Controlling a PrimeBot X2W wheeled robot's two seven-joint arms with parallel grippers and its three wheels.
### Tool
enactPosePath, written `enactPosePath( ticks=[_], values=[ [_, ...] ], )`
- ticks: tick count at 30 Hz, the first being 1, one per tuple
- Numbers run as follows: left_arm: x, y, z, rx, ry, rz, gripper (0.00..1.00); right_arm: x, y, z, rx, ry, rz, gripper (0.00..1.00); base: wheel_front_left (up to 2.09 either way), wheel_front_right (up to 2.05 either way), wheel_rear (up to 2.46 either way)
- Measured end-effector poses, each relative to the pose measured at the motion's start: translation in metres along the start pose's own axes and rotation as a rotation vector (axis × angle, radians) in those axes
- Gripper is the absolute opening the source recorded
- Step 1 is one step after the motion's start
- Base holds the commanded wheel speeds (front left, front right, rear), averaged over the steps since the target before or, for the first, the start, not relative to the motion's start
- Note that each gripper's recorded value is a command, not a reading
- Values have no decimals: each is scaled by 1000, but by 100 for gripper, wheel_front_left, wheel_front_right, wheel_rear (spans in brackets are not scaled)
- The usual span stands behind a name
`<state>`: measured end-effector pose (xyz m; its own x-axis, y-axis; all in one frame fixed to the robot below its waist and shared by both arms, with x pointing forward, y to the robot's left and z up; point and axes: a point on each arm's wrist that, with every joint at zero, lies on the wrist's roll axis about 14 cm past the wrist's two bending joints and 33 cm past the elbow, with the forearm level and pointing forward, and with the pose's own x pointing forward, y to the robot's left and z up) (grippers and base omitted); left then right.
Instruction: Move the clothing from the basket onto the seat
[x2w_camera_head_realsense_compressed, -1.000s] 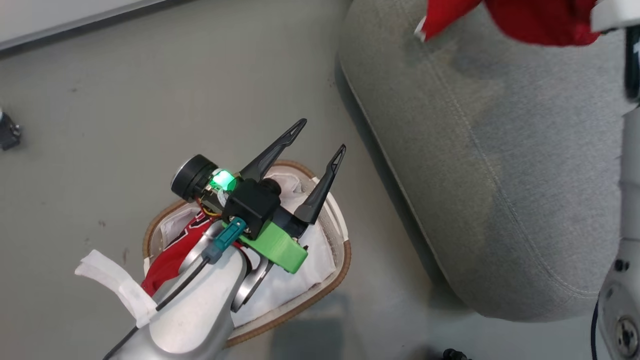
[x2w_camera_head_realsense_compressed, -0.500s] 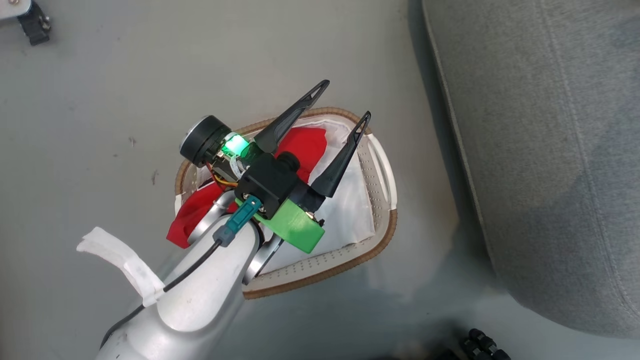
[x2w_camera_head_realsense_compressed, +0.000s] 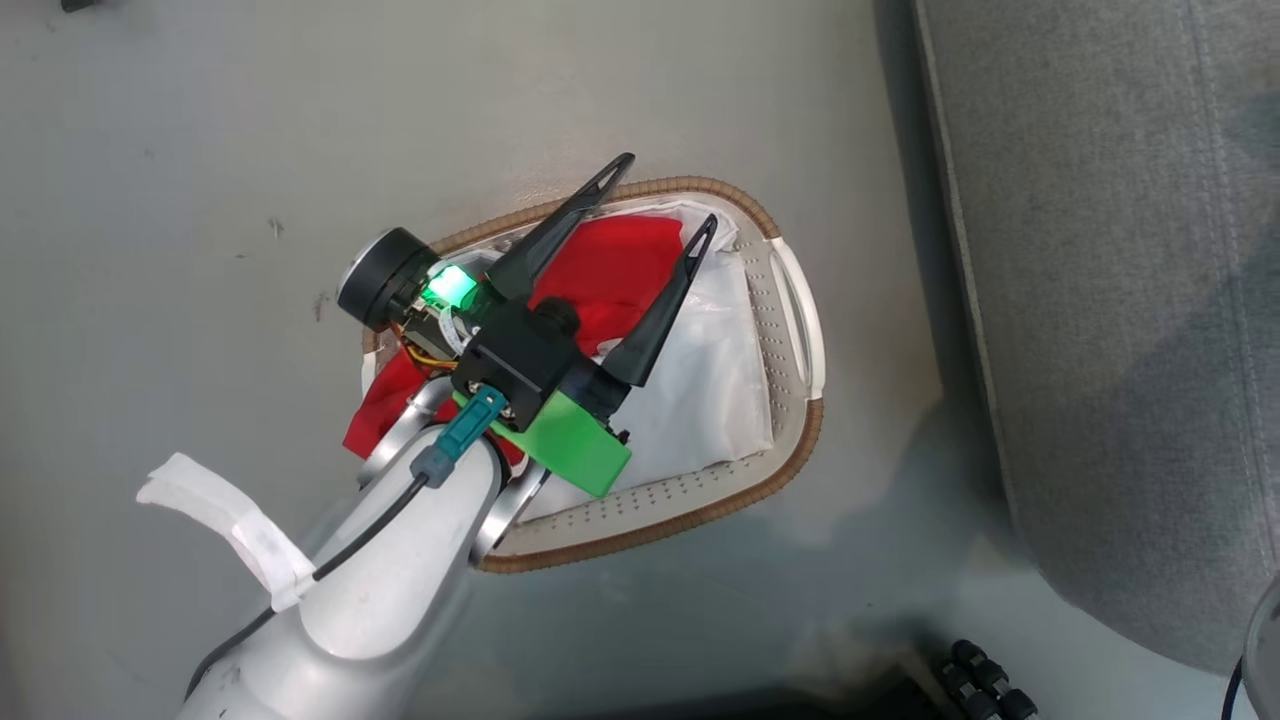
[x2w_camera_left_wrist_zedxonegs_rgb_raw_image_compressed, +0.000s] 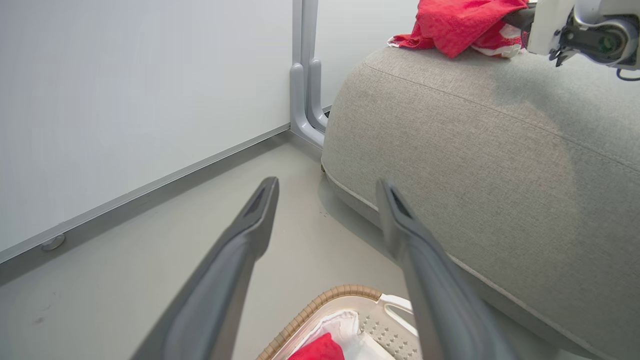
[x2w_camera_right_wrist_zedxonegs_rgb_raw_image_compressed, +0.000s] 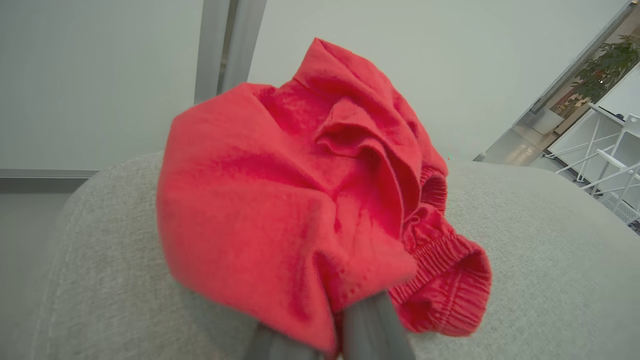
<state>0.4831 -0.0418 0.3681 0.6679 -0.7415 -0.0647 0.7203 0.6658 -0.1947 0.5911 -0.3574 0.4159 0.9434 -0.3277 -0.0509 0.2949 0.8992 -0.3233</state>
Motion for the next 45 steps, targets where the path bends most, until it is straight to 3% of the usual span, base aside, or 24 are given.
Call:
enactPosePath(
  ticks=[1, 2, 15, 26, 34, 45],
  values=[
    [0, 0, 1, 2, -2, -1, 100, -2, -3, 2, 0, -3, -5, 79, 0, 0, 0],
    [1, 0, 2, 5, -3, 0, 100, -5, -4, 2, 5, -5, -8, 100, 0, 0, 0],
    [-9, 15, 44, 37, -80, 88, 100, -53, 4, 8, 34, 12, 58, 100, 0, 0, 0],
    [-49, 26, 82, 5, -142, 255, 100, -76, 9, 83, 94, -148, 118, 100, 0, 0, 0],
    [-96, 31, 106, -16, -191, 396, 100, -103, 37, 130, 183, -229, 206, 100, 0, 0, 0],
    [-182, 50, 120, -41, -253, 635, 100, -159, 95, 146, 314, -237, 379, 100, 0, 0, 0]
  ],
)
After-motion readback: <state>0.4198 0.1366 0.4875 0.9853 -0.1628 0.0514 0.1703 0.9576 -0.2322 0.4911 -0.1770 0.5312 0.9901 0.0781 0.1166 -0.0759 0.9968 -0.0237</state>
